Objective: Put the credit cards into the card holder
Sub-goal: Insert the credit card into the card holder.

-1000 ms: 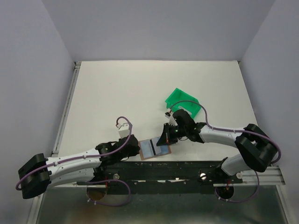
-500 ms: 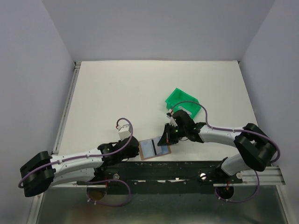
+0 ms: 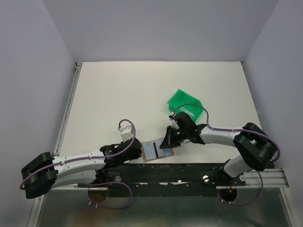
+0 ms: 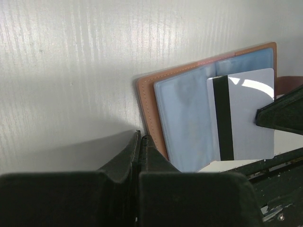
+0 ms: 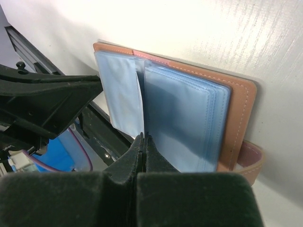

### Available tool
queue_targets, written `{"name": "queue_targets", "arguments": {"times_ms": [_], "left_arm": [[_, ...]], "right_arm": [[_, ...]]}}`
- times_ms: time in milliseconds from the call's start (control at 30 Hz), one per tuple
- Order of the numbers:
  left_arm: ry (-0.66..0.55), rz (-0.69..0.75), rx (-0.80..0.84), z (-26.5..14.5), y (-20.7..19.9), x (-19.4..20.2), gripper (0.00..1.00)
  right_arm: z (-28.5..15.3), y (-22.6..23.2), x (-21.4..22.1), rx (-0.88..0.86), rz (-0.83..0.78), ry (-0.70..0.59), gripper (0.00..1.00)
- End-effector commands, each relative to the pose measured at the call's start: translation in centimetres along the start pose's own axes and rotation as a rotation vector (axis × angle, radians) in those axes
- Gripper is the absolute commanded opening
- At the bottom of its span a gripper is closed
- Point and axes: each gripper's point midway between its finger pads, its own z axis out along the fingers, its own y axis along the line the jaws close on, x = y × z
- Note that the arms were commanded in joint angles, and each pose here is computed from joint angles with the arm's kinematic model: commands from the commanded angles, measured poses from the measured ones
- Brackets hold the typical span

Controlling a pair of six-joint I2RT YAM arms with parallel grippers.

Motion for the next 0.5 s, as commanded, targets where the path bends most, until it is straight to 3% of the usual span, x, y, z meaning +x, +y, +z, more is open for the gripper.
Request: {"name": "queue_targets", "arguments": {"times_ms": [0,467], "left_arm": [[0.007,0.006,-0.008,0.33,0.38,0.49,0.0],[0.015,0.012,-0.001,0.61,0.06,0.67,0.0]], "right_arm": [[0.44,0.66,-0.27,-0.028,0.009,0.013,0.0],[1.27,1.11,-0.1,-0.074,0.023,0.036,0.0]]}}
